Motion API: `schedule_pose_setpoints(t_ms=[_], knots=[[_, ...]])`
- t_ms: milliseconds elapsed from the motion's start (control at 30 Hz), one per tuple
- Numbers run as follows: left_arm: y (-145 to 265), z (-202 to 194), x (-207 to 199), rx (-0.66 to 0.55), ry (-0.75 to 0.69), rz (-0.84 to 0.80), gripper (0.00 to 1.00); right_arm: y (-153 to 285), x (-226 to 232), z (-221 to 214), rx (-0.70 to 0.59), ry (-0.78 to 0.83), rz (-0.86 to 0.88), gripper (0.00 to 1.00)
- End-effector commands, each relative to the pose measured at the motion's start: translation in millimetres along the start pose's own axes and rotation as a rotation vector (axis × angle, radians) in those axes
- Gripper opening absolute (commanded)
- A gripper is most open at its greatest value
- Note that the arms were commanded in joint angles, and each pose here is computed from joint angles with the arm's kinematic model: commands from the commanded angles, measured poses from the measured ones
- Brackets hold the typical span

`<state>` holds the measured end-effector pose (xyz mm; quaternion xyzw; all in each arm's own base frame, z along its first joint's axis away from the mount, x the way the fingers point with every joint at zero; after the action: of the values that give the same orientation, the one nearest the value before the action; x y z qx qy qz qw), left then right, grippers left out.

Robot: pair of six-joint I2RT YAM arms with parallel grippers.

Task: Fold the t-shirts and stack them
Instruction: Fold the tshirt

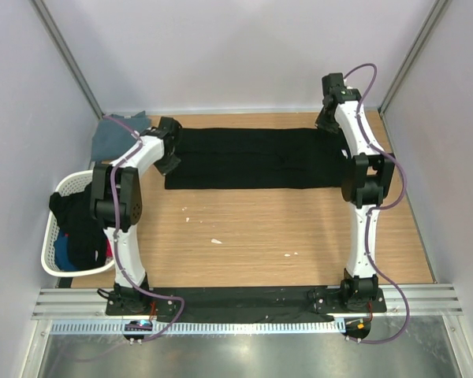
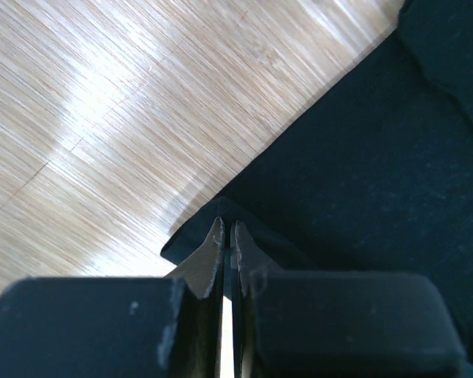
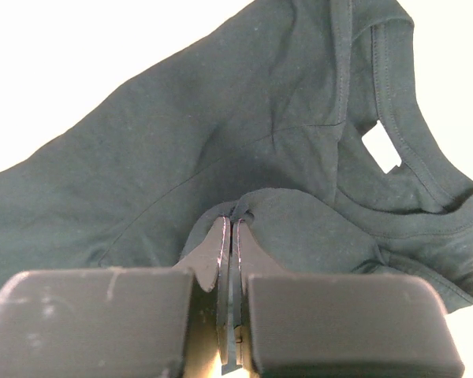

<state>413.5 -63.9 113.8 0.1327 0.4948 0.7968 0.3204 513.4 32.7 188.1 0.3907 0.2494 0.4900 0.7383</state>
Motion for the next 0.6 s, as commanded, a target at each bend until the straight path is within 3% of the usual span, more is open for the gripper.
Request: schedule_pose_setpoints(t_ms=[0, 567], knots=[[-0.4, 12.7, -4.8, -0.044, 0.003, 0.003, 0.00, 5.7, 3.1, 17.7, -0.071, -0.017, 0.018, 0.01], [0.1, 24.3, -16.9, -0.073, -0.003, -0.001, 0.00, 20.6, 1.0, 38.5, -0.150, -0.052, 0.031, 0.01]])
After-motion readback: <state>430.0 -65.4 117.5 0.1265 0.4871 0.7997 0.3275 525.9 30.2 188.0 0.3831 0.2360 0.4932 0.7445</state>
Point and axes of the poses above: each gripper's point midway between its finger pads, its own y axis back along the fingers, its own x axis along the line the jaws close on, z = x × y, the point moved 7 cm from there along y, back along the fingers, and after that the axes turned 8 degrees about y, right-handed, at the moved point
